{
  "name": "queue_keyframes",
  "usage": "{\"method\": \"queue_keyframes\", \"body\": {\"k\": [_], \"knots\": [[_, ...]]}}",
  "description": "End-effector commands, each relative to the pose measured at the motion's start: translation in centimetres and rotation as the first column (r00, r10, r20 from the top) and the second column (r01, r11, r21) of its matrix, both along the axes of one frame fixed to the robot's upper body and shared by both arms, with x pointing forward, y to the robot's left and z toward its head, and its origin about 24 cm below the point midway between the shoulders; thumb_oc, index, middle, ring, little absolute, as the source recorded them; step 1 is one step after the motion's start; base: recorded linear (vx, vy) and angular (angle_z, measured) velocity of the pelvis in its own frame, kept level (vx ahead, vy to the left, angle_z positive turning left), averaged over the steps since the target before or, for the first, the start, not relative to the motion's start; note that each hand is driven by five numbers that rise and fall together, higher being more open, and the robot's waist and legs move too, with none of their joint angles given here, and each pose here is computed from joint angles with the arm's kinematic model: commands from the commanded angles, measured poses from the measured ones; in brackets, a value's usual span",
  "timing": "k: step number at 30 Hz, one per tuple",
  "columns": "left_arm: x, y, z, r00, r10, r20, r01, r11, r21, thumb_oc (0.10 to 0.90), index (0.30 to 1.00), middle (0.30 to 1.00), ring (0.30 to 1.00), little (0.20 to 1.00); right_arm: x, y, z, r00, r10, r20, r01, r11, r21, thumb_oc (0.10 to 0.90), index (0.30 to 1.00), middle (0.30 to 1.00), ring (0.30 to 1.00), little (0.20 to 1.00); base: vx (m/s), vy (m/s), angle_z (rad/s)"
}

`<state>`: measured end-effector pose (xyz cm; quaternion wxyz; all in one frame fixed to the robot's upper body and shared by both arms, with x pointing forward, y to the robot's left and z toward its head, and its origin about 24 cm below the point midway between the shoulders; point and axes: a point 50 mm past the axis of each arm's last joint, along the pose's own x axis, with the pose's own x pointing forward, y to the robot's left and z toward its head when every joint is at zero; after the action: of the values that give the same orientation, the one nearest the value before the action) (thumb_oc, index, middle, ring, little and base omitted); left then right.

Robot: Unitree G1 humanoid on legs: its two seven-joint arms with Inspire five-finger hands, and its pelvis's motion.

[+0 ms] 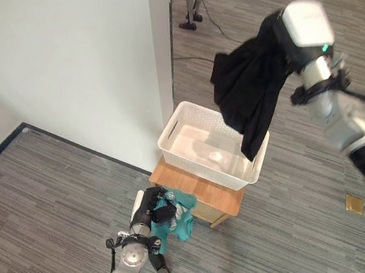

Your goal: Pick up bed clothes into laundry basket.

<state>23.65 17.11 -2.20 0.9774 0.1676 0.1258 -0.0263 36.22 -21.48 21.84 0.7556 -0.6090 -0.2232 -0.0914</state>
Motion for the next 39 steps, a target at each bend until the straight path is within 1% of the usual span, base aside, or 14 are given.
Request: {"method": "queue_keyframes", "body": {"k": [1,2,11,12,13,21,22,26,30,32,36,37,38,39], "knots": [[2.2,-3.6,4.9,0.957,-0.085,0.277,0.116,0.988,-0.098,0.400,0.300,0.300,0.300,0.300,-1.1,-0.6,7.5,0.961,-0.007,0.277,0.011,1.000,-0.011,0.400,0.300,0.300,0.300,0.300,0.00,0.000,0.00],[2.2,-3.8,5.1,0.955,-0.076,0.288,0.112,0.988,-0.111,0.400,0.300,0.300,0.300,0.300,-0.5,-0.4,5.0,0.981,-0.008,0.191,0.009,1.000,-0.005,0.400,0.300,0.300,0.300,0.300,-0.03,0.000,-0.04],[2.4,-3.9,5.3,0.955,-0.080,0.285,0.117,0.986,-0.115,0.400,0.300,0.300,0.300,0.300,0.7,-0.4,1.7,0.997,-0.038,0.072,0.036,0.999,0.030,0.400,0.300,0.300,0.300,0.300,-0.05,-0.036,0.02],[2.2,-3.8,5.0,0.958,-0.078,0.275,0.115,0.986,-0.121,0.400,0.300,0.300,0.300,0.300,0.8,-0.5,0.8,0.998,-0.050,0.040,0.049,0.998,0.030,0.499,0.448,0.448,0.448,0.448,0.00,-0.041,0.20],[2.1,-3.7,4.9,0.960,-0.078,0.269,0.114,0.986,-0.122,0.400,0.300,0.300,0.300,0.300,0.8,-0.5,0.3,0.998,-0.054,0.022,0.053,0.998,0.029,0.800,0.900,0.900,0.900,0.900,-0.01,-0.047,0.21],[2.1,-2.9,4.5,0.967,-0.047,0.252,0.073,0.993,-0.094,0.400,0.300,0.300,0.300,0.300,0.1,-0.8,-0.9,0.995,-0.088,0.056,0.085,0.995,0.057,0.800,0.900,0.900,0.900,0.900,-0.01,0.000,0.14],[2.2,-2.0,4.4,0.967,-0.004,0.254,0.025,0.997,-0.080,0.400,0.300,0.300,0.300,0.300,-1.0,-0.6,-0.5,0.992,-0.059,0.111,0.047,0.993,0.111,0.800,0.900,0.900,0.900,0.900,0.04,0.036,0.03],[2.4,-0.4,4.6,0.961,0.067,0.267,-0.056,0.997,-0.050,0.400,0.300,0.300,0.300,0.300,-3.5,-0.8,-2.6,0.995,-0.003,0.096,-0.015,0.982,0.186,0.800,0.900,0.900,0.900,0.900,0.05,0.025,-0.02],[2.4,0.7,5.5,0.947,0.087,0.309,-0.089,0.996,-0.008,0.400,0.300,0.300,0.300,0.300,-6.3,-3.3,-5.3,0.997,-0.067,0.037,0.059,0.978,0.198,0.800,0.900,0.900,0.900,0.900,0.06,0.000,-0.14],[2.7,0.9,6.4,0.931,0.086,0.355,-0.103,0.994,0.028,0.400,0.300,0.300,0.300,0.300,-7.5,-4.3,-6.4,0.996,-0.091,0.022,0.083,0.964,0.251,0.800,0.900,0.900,0.900,0.900,0.03,0.012,-0.21],[4.0,0.9,9.7,0.859,0.068,0.507,-0.131,0.987,0.089,0.400,0.300,0.300,0.300,0.300,-10.2,-4.6,-12.7,0.976,-0.029,-0.215,0.123,0.888,0.444,0.800,0.900,0.900,0.900,0.900,0.02,-0.009,-0.15],[4.7,0.6,12.2,0.797,0.027,0.603,-0.122,0.986,0.116,0.400,0.300,0.300,0.300,0.300,-12.0,-4.4,-16.9,0.915,0.030,-0.402,0.186,0.852,0.489,0.800,0.900,0.900,0.900,0.900,0.00,-0.017,-0.18],[4.8,0.5,12.9,0.783,0.011,0.622,-0.119,0.984,0.133,0.400,0.300,0.300,0.300,0.300,-12.5,-4.7,-17.3,0.898,0.046,-0.437,0.195,0.848,0.492,0.800,0.900,0.900,0.900,0.900,0.00,-0.009,-0.22],[4.9,0.3,14.6,0.733,-0.028,0.680,-0.115,0.980,0.164,0.400,0.300,0.300,0.300,0.300,-14.3,-5.3,-20.1,0.837,0.040,-0.546,0.284,0.821,0.495,0.800,0.900,0.900,0.900,0.900,0.00,0.002,-0.11]]}}
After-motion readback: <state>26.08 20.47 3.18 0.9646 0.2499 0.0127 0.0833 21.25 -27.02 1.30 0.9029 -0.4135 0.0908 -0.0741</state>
